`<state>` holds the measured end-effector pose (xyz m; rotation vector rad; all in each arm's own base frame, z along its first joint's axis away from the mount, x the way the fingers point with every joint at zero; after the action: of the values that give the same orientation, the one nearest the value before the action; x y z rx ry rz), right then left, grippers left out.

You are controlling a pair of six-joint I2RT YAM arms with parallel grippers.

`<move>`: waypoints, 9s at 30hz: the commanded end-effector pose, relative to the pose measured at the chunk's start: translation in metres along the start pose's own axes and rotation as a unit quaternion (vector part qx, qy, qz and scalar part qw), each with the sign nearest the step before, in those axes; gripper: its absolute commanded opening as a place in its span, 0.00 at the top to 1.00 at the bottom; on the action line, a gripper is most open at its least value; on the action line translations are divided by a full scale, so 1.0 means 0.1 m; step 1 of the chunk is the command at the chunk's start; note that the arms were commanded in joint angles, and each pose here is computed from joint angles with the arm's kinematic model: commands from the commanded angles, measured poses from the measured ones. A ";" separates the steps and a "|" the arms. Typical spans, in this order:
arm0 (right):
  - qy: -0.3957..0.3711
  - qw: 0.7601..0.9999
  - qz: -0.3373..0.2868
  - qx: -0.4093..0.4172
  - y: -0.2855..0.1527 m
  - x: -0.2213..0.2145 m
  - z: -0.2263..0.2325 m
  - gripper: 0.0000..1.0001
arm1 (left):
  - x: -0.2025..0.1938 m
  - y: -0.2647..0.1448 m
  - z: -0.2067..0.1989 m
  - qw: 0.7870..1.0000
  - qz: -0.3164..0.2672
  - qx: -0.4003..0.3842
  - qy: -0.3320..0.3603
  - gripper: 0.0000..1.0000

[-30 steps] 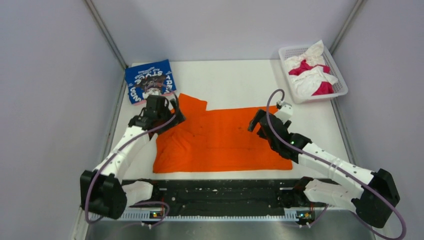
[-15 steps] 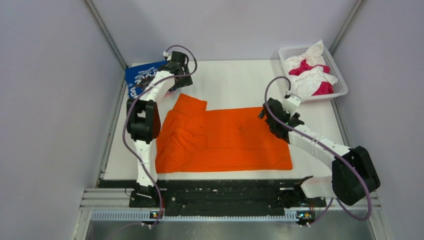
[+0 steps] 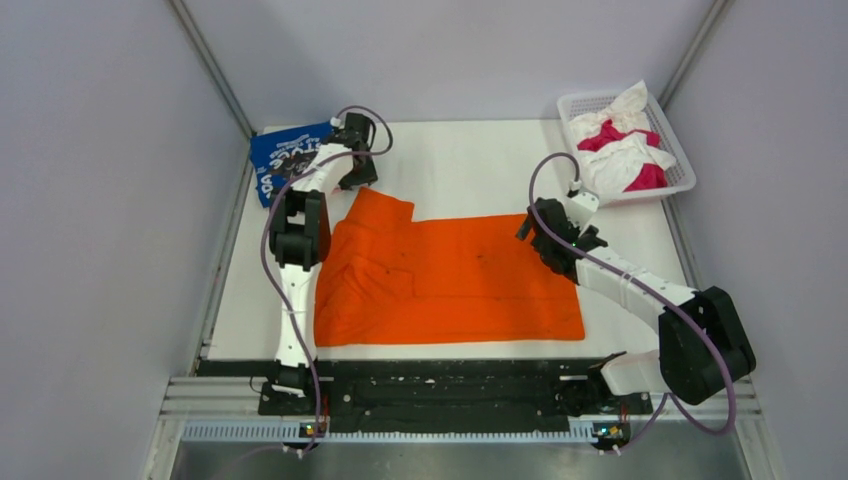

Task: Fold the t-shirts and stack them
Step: Grab the side of the flattened tshirt furthest away from the robot with both arms, then fold the other side of the tshirt into a rectangle, then rotate the tshirt 90 degrees, then grab the bottom of the folded rectangular tshirt with both arms, then fold the folded rectangular tshirt in 1/3 of the way

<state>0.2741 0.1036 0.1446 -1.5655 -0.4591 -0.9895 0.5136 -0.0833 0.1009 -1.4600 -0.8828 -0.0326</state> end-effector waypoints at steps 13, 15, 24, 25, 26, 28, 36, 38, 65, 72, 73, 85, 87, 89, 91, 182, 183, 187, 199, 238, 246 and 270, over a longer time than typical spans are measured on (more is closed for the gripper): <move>0.005 1.000 -0.005 0.014 0.00 0.08 0.03 0.01 | -0.31 -0.19 0.02 0.998 0.054 -0.028 -0.003 0.59; 0.006 1.000 -0.008 0.011 0.00 0.10 0.02 0.01 | -0.35 -0.16 0.01 0.998 0.063 -0.032 -0.001 0.68; -0.020 1.000 -0.004 -0.007 0.29 0.35 0.07 0.03 | -0.24 -0.30 -0.06 0.998 0.052 -0.047 0.006 1.00; -0.029 1.000 -0.002 -0.010 0.36 0.41 0.09 0.04 | -0.22 -0.35 -0.07 0.997 0.051 -0.054 0.006 1.00; -0.039 0.999 0.005 -0.015 0.44 0.46 0.12 0.05 | -0.21 -0.40 -0.09 0.997 0.046 -0.061 0.007 1.00; -0.058 0.998 0.019 -0.032 0.61 0.54 0.16 0.08 | -0.18 -0.53 -0.12 0.997 0.032 -0.075 0.010 1.00; -0.114 0.988 0.076 -0.070 1.30 0.61 0.30 0.28 | -0.33 -1.14 -0.19 0.992 -0.003 -0.119 0.030 1.00; -0.115 0.987 0.088 -0.074 1.43 0.62 0.31 0.34 | -0.39 -1.26 -0.16 0.992 -0.011 -0.120 0.031 1.00; -0.143 0.977 0.118 -0.108 1.31 0.35 0.00 0.70 | -0.72 -1.65 0.18 0.992 -0.013 -0.125 0.021 1.00; -0.118 0.983 0.098 -0.102 1.29 0.45 0.04 0.94 | -0.73 -1.72 0.22 0.992 -0.017 -0.127 0.017 1.00; -0.115 0.984 0.092 -0.102 1.28 0.49 0.05 0.99 | -0.73 -1.73 0.22 0.991 -0.017 -0.129 0.016 1.00; -0.096 0.994 0.022 -0.039 0.68 0.66 -0.08 1.00 | -0.85 -1.97 0.44 0.992 -0.035 -0.122 0.003 1.00; -0.085 0.995 0.026 -0.037 0.57 0.57 -0.13 1.00 | -0.92 -2.01 0.51 0.993 -0.039 -0.114 0.000 1.00; -0.076 0.996 0.022 -0.029 0.45 0.52 -0.16 1.00 | -0.98 -2.07 0.59 0.993 -0.047 -0.105 -0.008 1.00; -0.075 0.997 0.018 -0.023 0.33 0.48 -0.18 1.00 | -1.04 -2.13 0.67 0.993 -0.053 -0.105 -0.014 1.00; -0.143 0.880 0.190 0.410 -0.79 -1.10 0.42 0.01 | -0.80 -0.01 -1.86 0.900 0.150 -0.353 -0.207 0.01; -0.157 0.873 0.192 0.420 -0.83 -1.12 0.45 0.01 | -0.78 0.08 -1.98 0.883 0.153 -0.387 -0.219 0.01; -0.183 0.867 0.175 0.429 -0.86 -1.07 0.49 0.01 | -0.72 0.23 -2.30 0.815 0.144 -0.490 -0.273 0.01; -0.133 0.913 0.024 0.386 -0.97 -0.64 0.35 0.01 | -0.05 -0.45 -2.28 0.846 -0.005 -0.484 -0.224 0.01; -0.068 0.945 0.187 0.258 -0.82 -1.40 -0.24 0.53 | -3.00 -2.04 0.79 0.936 0.245 -0.253 0.000 0.53; -0.071 0.937 0.217 0.265 -0.81 -1.54 -0.26 0.78 | -3.30 -1.91 0.74 0.924 0.305 -0.230 0.013 0.82; -0.072 0.921 0.170 0.343 -1.14 -1.02 -0.02 1.00 | -2.91 -2.48 0.42 0.915 0.244 -0.321 0.024 1.00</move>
<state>0.1047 0.1446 0.1051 -1.0030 -0.4400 -0.2855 0.1302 -0.2217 0.1253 -2.2144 -0.3426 0.1302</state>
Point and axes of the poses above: each gripper's point midway between its finger pads, its own y axis out along the fingers, its own z axis along the line the jaws close on, x = y × z, the point moved 8 cm from there along -y, back along the fingers, and after that the axes turned 13 degrees about -y, right-handed, at the moved point
